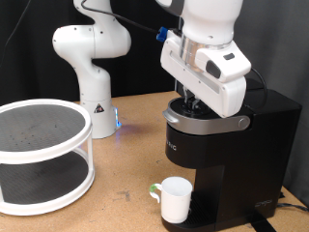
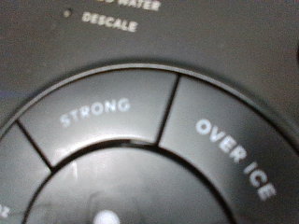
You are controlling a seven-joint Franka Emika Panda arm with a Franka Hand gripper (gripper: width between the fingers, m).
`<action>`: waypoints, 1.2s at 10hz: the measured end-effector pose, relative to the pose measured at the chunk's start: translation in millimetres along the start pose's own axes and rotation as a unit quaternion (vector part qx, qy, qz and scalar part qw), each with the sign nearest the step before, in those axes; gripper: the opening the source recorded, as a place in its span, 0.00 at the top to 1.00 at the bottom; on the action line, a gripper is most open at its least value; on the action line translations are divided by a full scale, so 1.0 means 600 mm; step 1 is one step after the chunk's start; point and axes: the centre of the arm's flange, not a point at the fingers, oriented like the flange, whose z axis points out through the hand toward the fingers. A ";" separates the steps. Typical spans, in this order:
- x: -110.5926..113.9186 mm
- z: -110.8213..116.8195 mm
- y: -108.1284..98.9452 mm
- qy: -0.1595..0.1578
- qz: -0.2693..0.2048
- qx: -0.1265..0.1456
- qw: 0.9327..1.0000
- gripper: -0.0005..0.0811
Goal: Make a cup of coffee with the keurig machine
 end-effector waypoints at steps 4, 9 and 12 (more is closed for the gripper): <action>0.008 0.000 0.000 -0.023 -0.010 -0.004 1.000 0.99; 0.012 0.000 -0.004 -0.031 -0.016 -0.015 0.999 0.99; 0.013 -0.001 -0.008 0.001 -0.044 -0.018 0.999 0.99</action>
